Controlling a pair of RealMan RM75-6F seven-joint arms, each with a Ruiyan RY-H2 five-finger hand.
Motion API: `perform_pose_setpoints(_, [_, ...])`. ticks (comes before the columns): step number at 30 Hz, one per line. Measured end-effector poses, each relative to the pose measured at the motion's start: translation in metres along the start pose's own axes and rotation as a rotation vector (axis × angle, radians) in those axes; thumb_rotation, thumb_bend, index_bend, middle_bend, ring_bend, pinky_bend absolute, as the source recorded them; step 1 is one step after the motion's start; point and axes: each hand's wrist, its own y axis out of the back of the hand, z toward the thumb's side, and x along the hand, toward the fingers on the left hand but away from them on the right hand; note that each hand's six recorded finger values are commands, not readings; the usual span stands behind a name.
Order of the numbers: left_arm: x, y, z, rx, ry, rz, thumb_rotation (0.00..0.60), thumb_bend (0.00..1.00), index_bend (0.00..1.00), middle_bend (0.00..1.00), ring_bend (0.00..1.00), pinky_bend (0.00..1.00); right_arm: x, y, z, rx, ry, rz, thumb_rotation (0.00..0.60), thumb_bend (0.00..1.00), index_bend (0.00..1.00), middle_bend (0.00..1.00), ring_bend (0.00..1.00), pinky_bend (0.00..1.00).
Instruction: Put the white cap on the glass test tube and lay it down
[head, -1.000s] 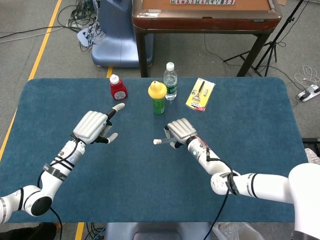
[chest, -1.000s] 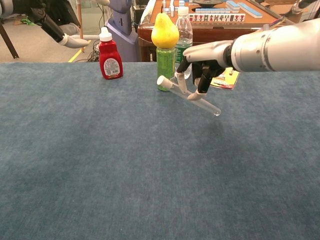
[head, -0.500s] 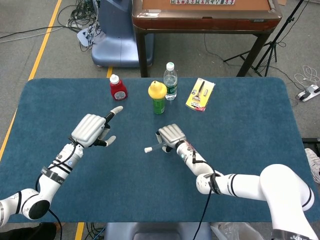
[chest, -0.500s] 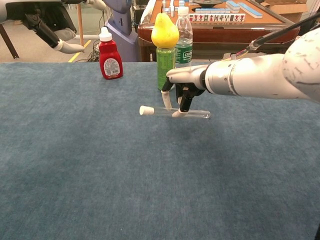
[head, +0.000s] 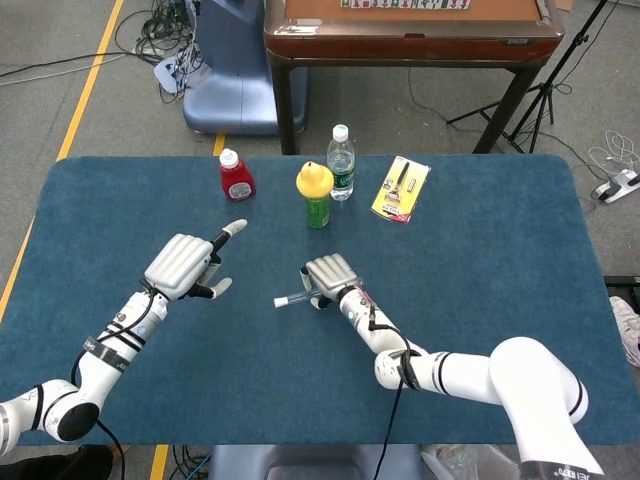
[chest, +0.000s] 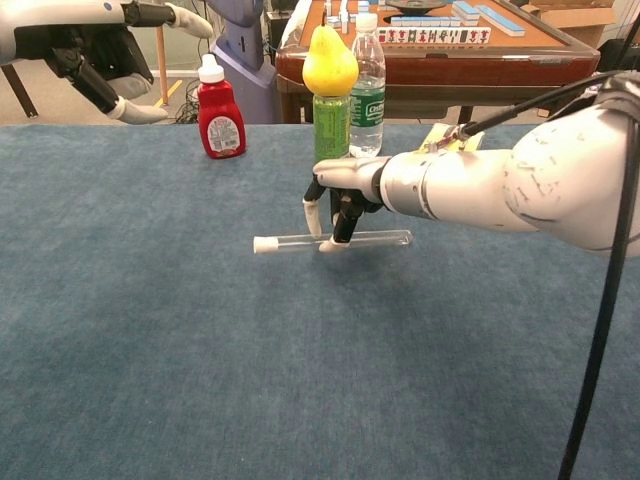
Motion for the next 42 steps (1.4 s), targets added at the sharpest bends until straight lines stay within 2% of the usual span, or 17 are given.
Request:
perform_pose_setpoints(3, [0.000,-0.001,-0.001,0.000,0.000,-0.001,0.600,0.28,0.04,0.87,0.93,1.00,-0.003,-0.004,0.002,-0.008,0.001,-0.004,0.600,0.57,0.79,1.00,1.00,1.00])
perform_pose_setpoints(6, [0.000,-0.002,-0.002,0.004,0.002,-0.004,0.600,0.28,0.03,0.87,0.93,1.00,-0.005,-0.008,0.003,-0.006,0.003,-0.005,0.600,0.56,0.67,1.00,1.00,1.00])
perform_pose_setpoints(9, [0.001,-0.003,-0.003,0.003,0.005,-0.006,0.600,0.28,0.03,0.87,0.93,1.00,-0.006,-0.010,0.003,-0.005,0.004,-0.004,0.600,0.51,0.55,1.00,1.00,1.00])
perform_pose_setpoints(11, [0.001,-0.004,-0.003,0.000,0.006,-0.005,0.600,0.28,0.01,0.87,0.93,1.00,-0.006,-0.011,0.003,-0.006,0.004,-0.004,0.600,0.42,0.48,1.00,1.00,1.00])
perform_pose_setpoints(17, [0.002,-0.006,-0.005,-0.010,0.007,-0.005,0.600,0.28,0.00,0.87,0.93,1.00,-0.005,-0.012,0.001,-0.014,0.001,-0.002,0.600,0.19,0.34,1.00,1.00,1.00])
perform_pose_setpoints(20, [0.002,-0.007,-0.004,-0.013,0.004,-0.005,0.600,0.28,0.00,0.87,0.93,1.00,-0.005,-0.013,0.001,-0.030,0.001,0.001,0.600,0.13,0.29,1.00,1.00,1.00])
perform_pose_setpoints(26, [-0.001,-0.004,-0.009,-0.014,0.016,0.009,0.600,0.28,0.00,0.87,0.93,1.00,0.001,-0.003,-0.003,-0.053,0.004,-0.027,0.600,0.12,0.28,1.00,1.00,1.00])
perform_pose_setpoints(32, [-0.011,0.006,-0.035,-0.019,0.086,0.044,0.600,0.28,0.00,0.84,0.86,1.00,0.029,0.027,-0.028,-0.042,-0.009,-0.108,0.600,0.12,0.31,1.00,1.00,1.00])
perform_pose_setpoints(37, [-0.029,0.011,-0.066,-0.002,0.169,0.071,0.600,0.28,0.03,0.76,0.75,1.00,0.076,0.057,-0.063,-0.018,-0.051,-0.194,0.600,0.21,0.43,0.98,0.99,1.00])
perform_pose_setpoints(40, [-0.044,0.013,-0.082,0.006,0.217,0.088,0.600,0.28,0.05,0.71,0.70,0.98,0.110,0.070,-0.086,0.018,-0.087,-0.237,0.600,0.21,0.46,0.91,0.92,1.00])
perform_pose_setpoints(42, [-0.056,0.013,-0.093,0.018,0.251,0.105,0.600,0.28,0.08,0.65,0.65,0.92,0.137,0.075,-0.102,0.050,-0.117,-0.264,0.600,0.21,0.46,0.85,0.86,1.00])
